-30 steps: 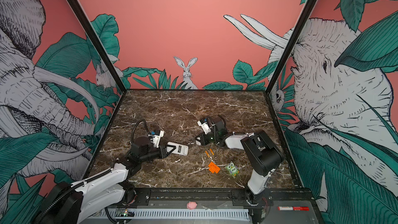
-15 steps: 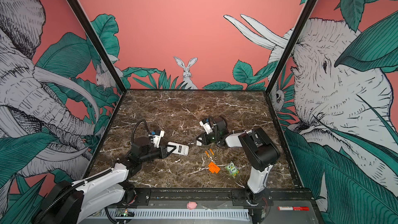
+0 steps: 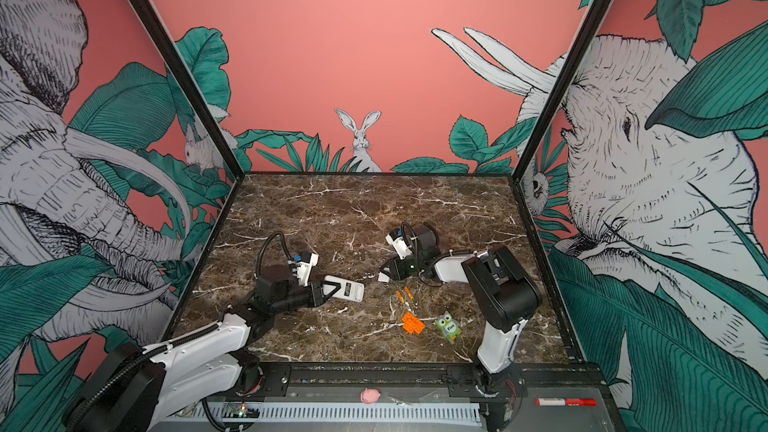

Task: Load the batteries into the remote control
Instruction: 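Carry the battery cover aside and release it onto the table with the right gripper, then hold the opened remote with the left gripper while the right gripper withdraws, then move the open right gripper down over the two orange batteries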

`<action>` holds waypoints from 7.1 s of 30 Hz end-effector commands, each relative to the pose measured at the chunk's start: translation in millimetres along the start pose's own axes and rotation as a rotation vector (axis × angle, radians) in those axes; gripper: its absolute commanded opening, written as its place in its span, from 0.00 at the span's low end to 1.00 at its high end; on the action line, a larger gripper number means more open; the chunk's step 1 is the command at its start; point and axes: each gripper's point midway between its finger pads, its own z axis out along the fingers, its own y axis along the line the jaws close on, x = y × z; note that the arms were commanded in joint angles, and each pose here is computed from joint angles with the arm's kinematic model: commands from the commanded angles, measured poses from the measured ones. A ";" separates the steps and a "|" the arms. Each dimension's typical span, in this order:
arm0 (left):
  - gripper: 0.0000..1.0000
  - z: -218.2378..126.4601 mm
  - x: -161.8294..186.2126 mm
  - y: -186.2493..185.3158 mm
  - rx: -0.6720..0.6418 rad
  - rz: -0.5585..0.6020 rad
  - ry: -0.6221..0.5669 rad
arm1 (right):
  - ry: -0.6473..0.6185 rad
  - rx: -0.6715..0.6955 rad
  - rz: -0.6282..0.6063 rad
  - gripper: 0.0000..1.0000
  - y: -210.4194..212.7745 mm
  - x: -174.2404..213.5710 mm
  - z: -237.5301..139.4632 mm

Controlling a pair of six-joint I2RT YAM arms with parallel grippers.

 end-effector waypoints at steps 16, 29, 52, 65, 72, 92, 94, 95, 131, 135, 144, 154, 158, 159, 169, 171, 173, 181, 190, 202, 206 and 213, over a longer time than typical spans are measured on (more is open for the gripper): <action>0.00 16.6 -1.1 -10.9 0.018 0.021 -0.020 | -0.024 0.194 -0.144 0.66 12.1 -22.7 -72.4; 0.02 13.9 15.4 12.4 -0.095 0.014 0.021 | -0.019 0.226 -0.165 0.68 17.6 -16.2 -92.0; 0.41 7.7 32.1 42.6 -0.233 0.034 0.077 | -0.054 0.244 -0.196 0.68 27.0 -18.5 -111.4; 0.58 3.7 31.4 51.4 -0.281 0.034 0.060 | -0.034 0.306 -0.189 0.68 23.0 -10.6 -122.3; 0.62 -2.6 31.0 58.6 -0.325 0.049 0.047 | 0.037 0.426 -0.176 0.68 15.3 7.9 -134.5; 0.58 -7.8 51.6 67.8 -0.384 0.078 0.189 | 0.142 0.568 -0.246 0.71 30.1 25.0 -161.3; 0.56 -6.1 53.0 66.3 -0.376 0.070 0.203 | 0.146 0.560 -0.253 0.71 30.9 22.9 -158.5; 0.55 -5.2 53.0 64.9 -0.370 0.070 0.206 | 0.154 0.557 -0.259 0.71 31.2 21.9 -156.8; 0.47 -9.2 66.6 62.6 -0.348 0.097 0.281 | 0.426 0.529 -0.224 0.65 20.2 36.7 -80.9; 0.47 -7.3 66.7 62.8 -0.344 0.082 0.277 | 0.448 0.531 -0.224 0.64 17.2 45.5 -81.2; 0.47 -7.6 65.0 66.9 -0.367 0.049 0.254 | 0.479 0.506 -0.244 0.64 15.1 53.6 -73.1; 0.47 -2.4 63.6 64.2 -0.342 0.028 0.245 | 0.480 0.504 -0.235 0.59 17.3 59.0 -80.3; 0.47 -2.7 61.3 61.5 -0.341 0.043 0.248 | 0.471 0.510 -0.239 0.59 17.3 61.3 -85.3; 0.47 -3.1 61.2 60.9 -0.339 0.041 0.246 | 0.477 0.519 -0.240 0.59 15.7 62.5 -87.4; 0.47 -8.8 62.9 58.4 -0.334 0.063 0.252 | 0.438 0.534 -0.242 0.58 16.2 54.9 -91.2; 0.47 -10.1 64.0 59.1 -0.334 0.061 0.250 | 0.440 0.533 -0.241 0.58 16.5 54.4 -91.0; 0.48 -10.4 64.0 58.5 -0.330 0.062 0.247 | 0.438 0.535 -0.240 0.57 16.4 53.9 -91.4; 0.48 -9.8 68.0 61.8 -0.327 0.065 0.251 | 0.457 0.541 -0.251 0.56 16.8 50.5 -92.7; 0.48 -12.5 70.3 63.9 -0.328 0.099 0.255 | 0.511 0.524 -0.223 0.51 15.7 59.6 -84.4; 0.48 -13.7 73.1 59.4 -0.288 0.116 0.248 | 0.583 0.541 -0.212 0.45 2.6 70.3 -67.3; 0.48 -15.6 74.6 58.8 -0.283 0.119 0.247 | 0.596 0.555 -0.213 0.42 -0.9 70.4 -64.9; 0.48 -15.7 75.2 57.9 -0.274 0.121 0.247 | 0.604 0.563 -0.206 0.36 -2.9 70.3 -63.1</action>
